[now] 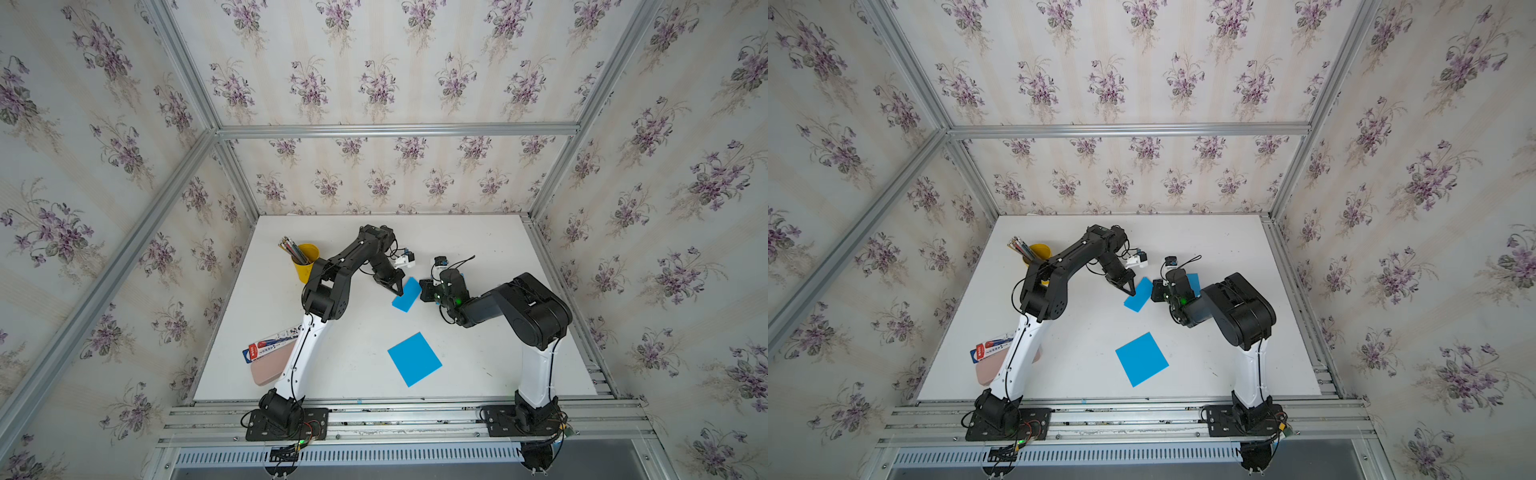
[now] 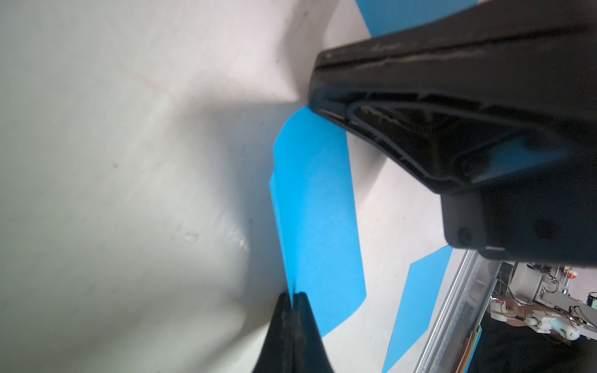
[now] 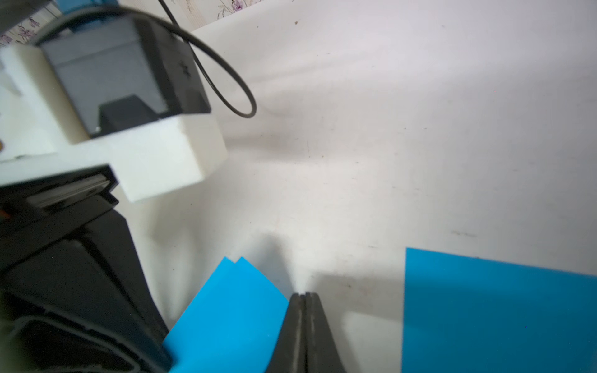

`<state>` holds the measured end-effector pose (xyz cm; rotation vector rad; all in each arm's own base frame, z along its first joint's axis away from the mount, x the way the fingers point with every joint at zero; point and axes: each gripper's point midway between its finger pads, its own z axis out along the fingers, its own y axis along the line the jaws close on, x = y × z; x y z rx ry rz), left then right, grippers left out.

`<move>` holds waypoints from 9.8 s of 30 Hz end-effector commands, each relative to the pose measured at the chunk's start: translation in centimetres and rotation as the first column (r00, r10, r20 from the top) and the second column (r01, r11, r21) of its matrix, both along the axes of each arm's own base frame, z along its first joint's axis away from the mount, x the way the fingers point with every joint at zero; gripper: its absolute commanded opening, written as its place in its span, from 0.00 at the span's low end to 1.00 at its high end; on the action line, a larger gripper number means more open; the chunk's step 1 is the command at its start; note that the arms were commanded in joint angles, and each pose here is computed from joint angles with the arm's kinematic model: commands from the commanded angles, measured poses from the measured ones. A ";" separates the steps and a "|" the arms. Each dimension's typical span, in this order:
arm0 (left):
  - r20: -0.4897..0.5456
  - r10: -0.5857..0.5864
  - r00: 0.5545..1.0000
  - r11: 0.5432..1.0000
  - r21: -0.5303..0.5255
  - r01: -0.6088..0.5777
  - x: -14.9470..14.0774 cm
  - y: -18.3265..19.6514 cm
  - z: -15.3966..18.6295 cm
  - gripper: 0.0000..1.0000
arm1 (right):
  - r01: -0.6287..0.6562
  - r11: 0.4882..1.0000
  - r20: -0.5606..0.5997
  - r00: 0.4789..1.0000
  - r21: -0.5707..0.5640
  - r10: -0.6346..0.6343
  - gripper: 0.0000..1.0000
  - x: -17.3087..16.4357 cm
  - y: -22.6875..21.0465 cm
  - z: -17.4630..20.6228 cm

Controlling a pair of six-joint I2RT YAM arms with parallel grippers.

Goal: Fold the square paper along the opposite sides
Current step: Smooth out the paper at the center of the board, then place the paper at the center of the board, then pick up the paper from the center of the board.

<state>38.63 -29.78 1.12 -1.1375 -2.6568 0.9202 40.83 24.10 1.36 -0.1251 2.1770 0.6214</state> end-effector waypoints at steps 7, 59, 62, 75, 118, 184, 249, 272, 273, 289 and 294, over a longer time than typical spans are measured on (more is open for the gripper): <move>0.039 -0.027 0.999 0.984 0.175 0.019 0.4 2.9 -2.7 0.00 | 0.028 0.998 -0.069 0.997 -0.050 -0.032 0.00 -0.8 -1.5 -2.0; 0.045 -0.014 0.999 0.985 0.172 0.007 0.9 3.3 -2.5 0.00 | -0.236 0.947 0.015 0.969 -0.219 0.245 0.00 -8.5 2.5 0.1; 0.051 -0.014 0.999 0.986 0.167 0.005 0.9 3.2 -2.1 0.00 | -0.264 0.939 0.137 0.945 -0.219 0.298 0.00 -7.0 4.2 3.9; 0.062 -0.017 0.998 0.983 0.183 0.005 1.1 3.8 -2.2 0.00 | -0.338 0.912 0.152 0.914 -0.232 0.377 0.00 -8.1 7.9 1.8; 0.047 -0.004 0.999 0.983 0.181 -0.005 1.1 4.0 -2.4 0.00 | -0.162 0.981 0.116 0.978 -0.108 0.174 0.00 -4.1 3.9 4.1; 0.047 0.640 0.767 0.764 -0.143 -0.629 16.6 4.5 2.1 0.12 | -0.043 0.992 0.176 0.984 0.117 0.022 0.00 -0.6 -0.2 11.7; 0.259 0.570 0.780 0.819 -0.109 -0.563 4.2 -3.6 12.4 0.84 | 0.167 0.973 -0.350 0.912 -0.159 -0.214 0.59 -1.0 -12.8 1.1; -0.033 0.564 0.825 0.825 -0.019 -0.565 0.4 -6.8 3.1 0.85 | 0.048 0.981 -0.422 0.906 0.188 0.036 0.55 -4.9 -5.2 0.7; -0.037 0.567 0.823 0.823 -0.015 -0.567 0.1 -6.6 2.8 0.85 | 0.042 0.980 -0.419 0.907 0.193 0.044 0.55 -5.0 -4.9 0.8; -0.019 0.564 0.826 0.826 0.047 -0.562 -1.0 -4.9 0.8 0.51 | 0.010 0.959 -0.390 0.915 0.284 0.106 0.53 -5.8 -2.9 1.4; -0.011 0.556 0.831 0.831 0.048 -0.555 -1.0 -4.8 0.9 0.31 | 0.004 0.956 -0.373 0.921 0.292 0.110 0.52 -5.4 -2.8 2.1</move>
